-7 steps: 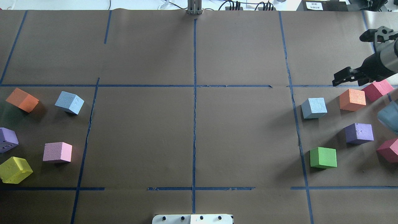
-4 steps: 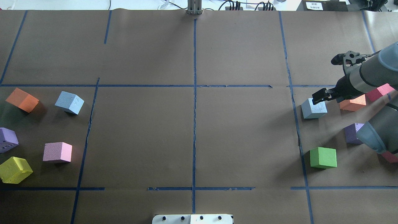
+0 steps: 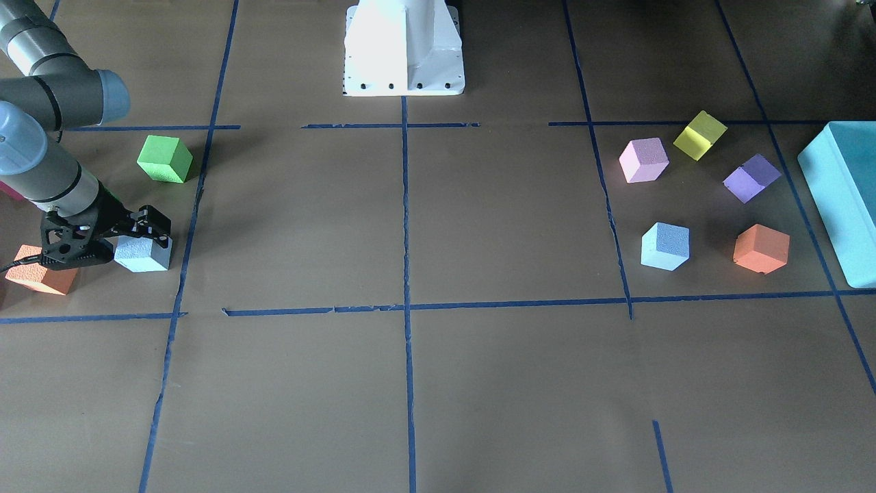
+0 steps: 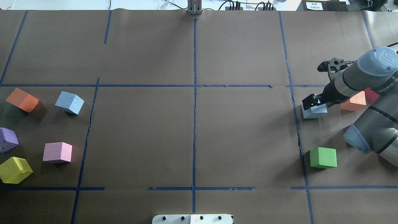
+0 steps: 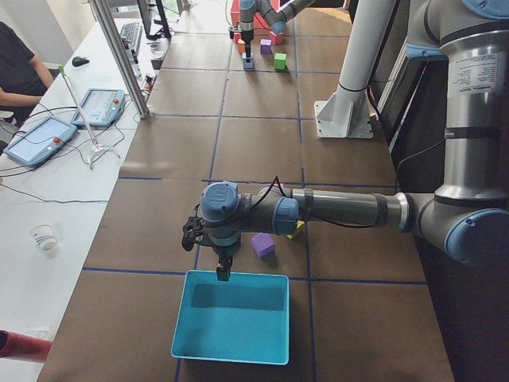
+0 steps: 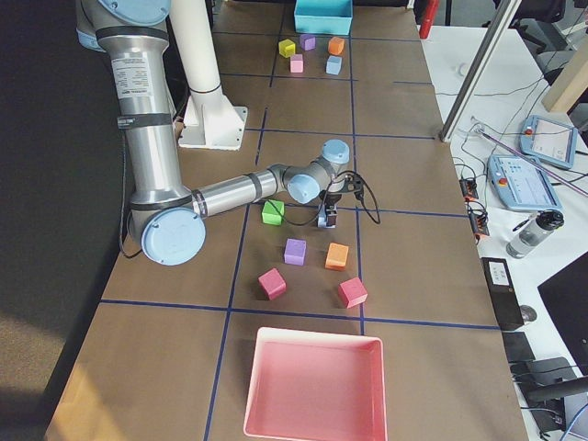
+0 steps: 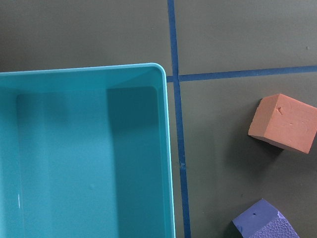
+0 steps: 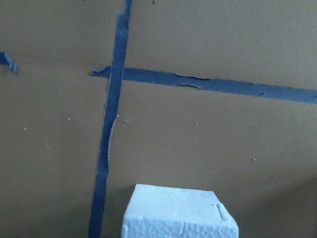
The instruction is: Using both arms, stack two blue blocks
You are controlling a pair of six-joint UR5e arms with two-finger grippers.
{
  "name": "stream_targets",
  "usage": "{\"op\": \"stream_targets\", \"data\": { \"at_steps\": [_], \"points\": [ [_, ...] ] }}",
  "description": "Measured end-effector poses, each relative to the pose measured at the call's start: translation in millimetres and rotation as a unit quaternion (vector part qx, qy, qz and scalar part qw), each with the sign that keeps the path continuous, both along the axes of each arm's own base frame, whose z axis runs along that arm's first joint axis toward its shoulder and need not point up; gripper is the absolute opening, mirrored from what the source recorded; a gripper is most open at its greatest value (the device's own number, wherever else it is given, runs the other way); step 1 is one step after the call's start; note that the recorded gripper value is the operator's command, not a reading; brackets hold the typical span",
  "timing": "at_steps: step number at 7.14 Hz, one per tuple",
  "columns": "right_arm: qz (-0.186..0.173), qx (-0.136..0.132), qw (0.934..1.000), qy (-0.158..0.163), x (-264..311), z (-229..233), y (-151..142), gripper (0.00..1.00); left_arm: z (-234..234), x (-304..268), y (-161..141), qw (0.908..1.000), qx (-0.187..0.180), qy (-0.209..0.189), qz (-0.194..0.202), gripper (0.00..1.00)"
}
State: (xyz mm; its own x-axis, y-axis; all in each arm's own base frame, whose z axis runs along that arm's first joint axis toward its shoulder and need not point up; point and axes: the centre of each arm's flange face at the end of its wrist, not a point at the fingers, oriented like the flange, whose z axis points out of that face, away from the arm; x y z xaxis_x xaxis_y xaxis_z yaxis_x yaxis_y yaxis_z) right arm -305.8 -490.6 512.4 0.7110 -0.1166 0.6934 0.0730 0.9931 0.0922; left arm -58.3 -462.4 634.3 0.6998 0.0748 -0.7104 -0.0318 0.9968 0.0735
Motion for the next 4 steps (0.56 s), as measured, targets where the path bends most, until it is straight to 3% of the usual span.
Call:
{"op": "stream_targets", "data": {
  "at_steps": [1, 2, 4],
  "points": [
    [-0.001, -0.003, 1.0, 0.003, -3.1, 3.7, 0.4, 0.06, 0.0, 0.0, 0.0, 1.0, 0.0, 0.0, 0.0, 1.0],
    [-0.001, -0.002, 1.0, 0.002, -3.2, 2.8, 0.6, 0.0, -0.2, 0.0, 0.0, 1.0, 0.0, 0.0, 0.0, 1.0],
    [0.002, 0.006, 0.9999, -0.01, 2.0, -19.1, -1.4, 0.0, -4.1, 0.0, -0.2, 1.0, 0.003, 0.0, 0.0, 1.0]
  ]
}}
